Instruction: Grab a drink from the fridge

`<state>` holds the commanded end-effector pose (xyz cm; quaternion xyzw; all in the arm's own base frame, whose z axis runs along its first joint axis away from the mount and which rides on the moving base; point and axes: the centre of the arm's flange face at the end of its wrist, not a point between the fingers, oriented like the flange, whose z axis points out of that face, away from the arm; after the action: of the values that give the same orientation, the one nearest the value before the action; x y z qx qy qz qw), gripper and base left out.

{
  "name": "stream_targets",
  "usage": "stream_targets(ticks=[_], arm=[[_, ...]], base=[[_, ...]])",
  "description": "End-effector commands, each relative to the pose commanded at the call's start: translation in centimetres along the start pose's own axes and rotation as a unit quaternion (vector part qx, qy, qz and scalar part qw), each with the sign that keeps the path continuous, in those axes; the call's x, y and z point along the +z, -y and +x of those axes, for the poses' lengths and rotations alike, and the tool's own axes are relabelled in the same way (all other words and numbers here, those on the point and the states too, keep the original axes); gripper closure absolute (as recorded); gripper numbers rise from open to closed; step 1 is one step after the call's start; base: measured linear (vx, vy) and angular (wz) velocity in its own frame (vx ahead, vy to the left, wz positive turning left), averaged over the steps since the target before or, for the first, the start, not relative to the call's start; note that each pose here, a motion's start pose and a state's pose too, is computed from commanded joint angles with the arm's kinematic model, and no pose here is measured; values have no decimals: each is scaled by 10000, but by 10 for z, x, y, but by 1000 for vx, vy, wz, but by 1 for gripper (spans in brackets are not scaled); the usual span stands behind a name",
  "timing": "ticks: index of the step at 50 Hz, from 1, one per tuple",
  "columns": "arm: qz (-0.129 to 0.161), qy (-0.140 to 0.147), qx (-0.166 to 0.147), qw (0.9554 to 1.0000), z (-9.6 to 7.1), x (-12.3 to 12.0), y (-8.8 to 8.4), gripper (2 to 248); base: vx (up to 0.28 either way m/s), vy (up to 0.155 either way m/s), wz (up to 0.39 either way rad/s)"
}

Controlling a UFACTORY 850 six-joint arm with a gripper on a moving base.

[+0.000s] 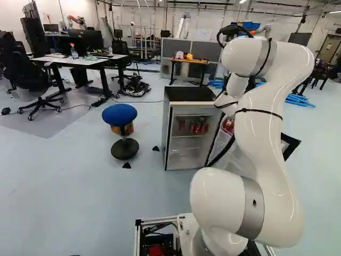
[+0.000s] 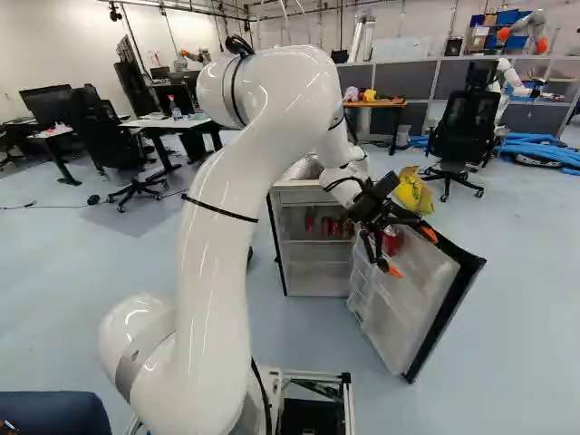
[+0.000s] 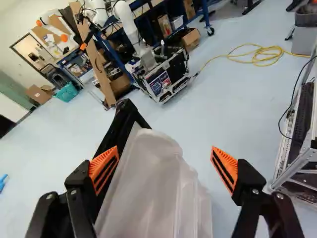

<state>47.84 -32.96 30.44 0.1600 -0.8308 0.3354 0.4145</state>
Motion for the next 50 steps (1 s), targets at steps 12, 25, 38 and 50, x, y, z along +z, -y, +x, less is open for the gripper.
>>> stream_targets(ticks=[12,25,38,50], arm=[[260,166,-82,9995,-3,0,5,3],[574,334,-278,9974,-3,-2,0,3],[1052,487,-669,9910,4,-5,-17,3],[1605,646,-1101,9787,12,-9,-33,3]], base=[[0,0,0],[0,0,0],[0,0,0],[0,0,0]])
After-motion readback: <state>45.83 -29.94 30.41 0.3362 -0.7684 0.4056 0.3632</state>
